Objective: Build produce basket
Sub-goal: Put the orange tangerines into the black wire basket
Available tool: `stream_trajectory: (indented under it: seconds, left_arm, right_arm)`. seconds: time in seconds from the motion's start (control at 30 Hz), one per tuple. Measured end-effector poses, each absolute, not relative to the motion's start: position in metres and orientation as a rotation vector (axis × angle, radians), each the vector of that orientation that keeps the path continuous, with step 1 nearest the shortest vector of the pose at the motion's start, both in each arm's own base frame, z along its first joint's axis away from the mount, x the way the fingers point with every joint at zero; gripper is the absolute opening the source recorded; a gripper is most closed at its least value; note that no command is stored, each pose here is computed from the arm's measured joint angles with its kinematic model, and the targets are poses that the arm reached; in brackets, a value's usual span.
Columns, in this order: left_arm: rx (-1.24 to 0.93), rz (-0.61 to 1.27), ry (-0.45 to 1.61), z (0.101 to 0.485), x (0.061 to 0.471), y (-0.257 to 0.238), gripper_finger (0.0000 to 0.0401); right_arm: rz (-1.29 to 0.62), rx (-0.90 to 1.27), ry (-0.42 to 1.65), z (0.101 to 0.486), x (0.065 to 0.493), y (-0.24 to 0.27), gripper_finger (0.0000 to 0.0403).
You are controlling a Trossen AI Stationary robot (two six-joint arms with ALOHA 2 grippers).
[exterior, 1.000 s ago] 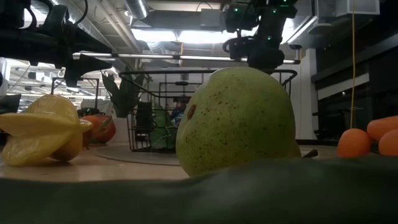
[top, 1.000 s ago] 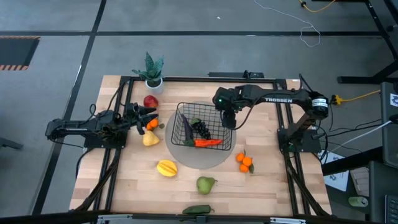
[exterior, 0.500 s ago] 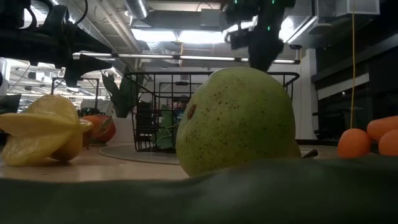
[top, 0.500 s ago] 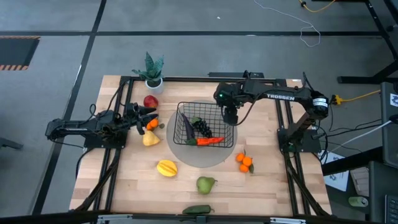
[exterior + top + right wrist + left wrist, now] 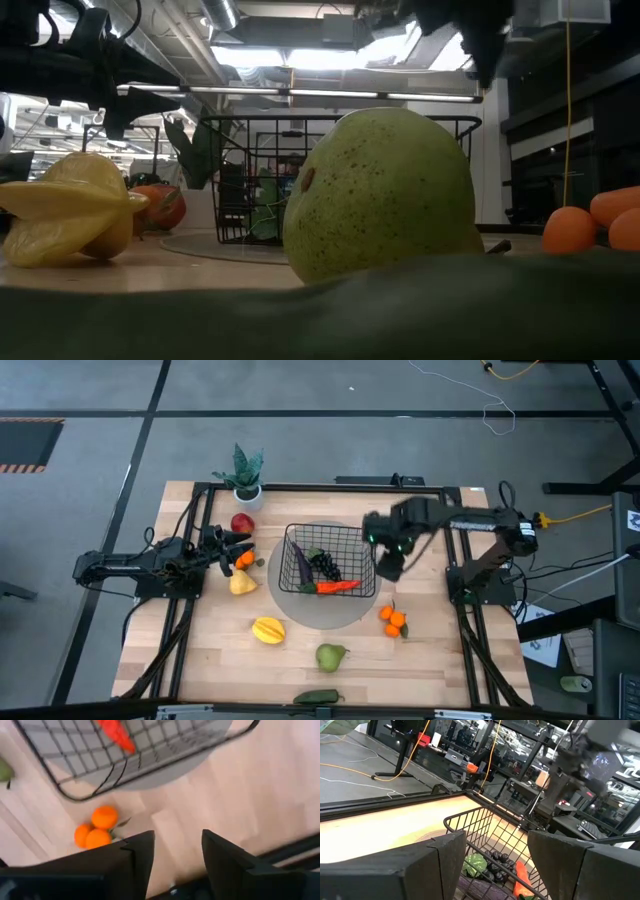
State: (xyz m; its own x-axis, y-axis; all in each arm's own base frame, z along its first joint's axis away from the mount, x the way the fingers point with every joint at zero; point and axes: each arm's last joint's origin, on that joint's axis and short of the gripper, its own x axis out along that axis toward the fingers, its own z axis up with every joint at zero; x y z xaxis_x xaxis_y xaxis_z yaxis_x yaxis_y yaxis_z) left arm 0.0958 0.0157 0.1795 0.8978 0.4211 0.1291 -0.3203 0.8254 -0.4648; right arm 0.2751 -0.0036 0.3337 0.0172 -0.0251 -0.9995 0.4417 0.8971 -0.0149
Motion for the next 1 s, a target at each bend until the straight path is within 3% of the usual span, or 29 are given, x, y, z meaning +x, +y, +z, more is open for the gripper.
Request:
stream_trajectory:
  seconds: [0.23, 0.47, 0.77, 1.0]
  left_arm:
    - [-0.451, 0.398, -0.231, 0.179, 0.096, 0.016, 0.0202]
    - [-0.451, 0.398, -0.231, 0.179, 0.096, 0.016, 0.0202]
    - [-0.454, 0.397, -0.232, 0.179, 0.096, 0.016, 0.0202]
    - [-0.459, 0.397, -0.234, 0.179, 0.096, 0.016, 0.0202]
  right_arm:
    - [-0.467, 0.446, 1.500, 0.289, 0.258, 0.072, 0.0152]
    - [-0.407, 0.567, 1.430, 0.229, 0.245, 0.128, 0.0152]
    - [-0.634, 0.761, 1.431, 0.197, 0.220, 0.147, 0.0152]
    - [-0.630, 0.779, 1.395, 0.187, 0.215, 0.152, 0.0152]
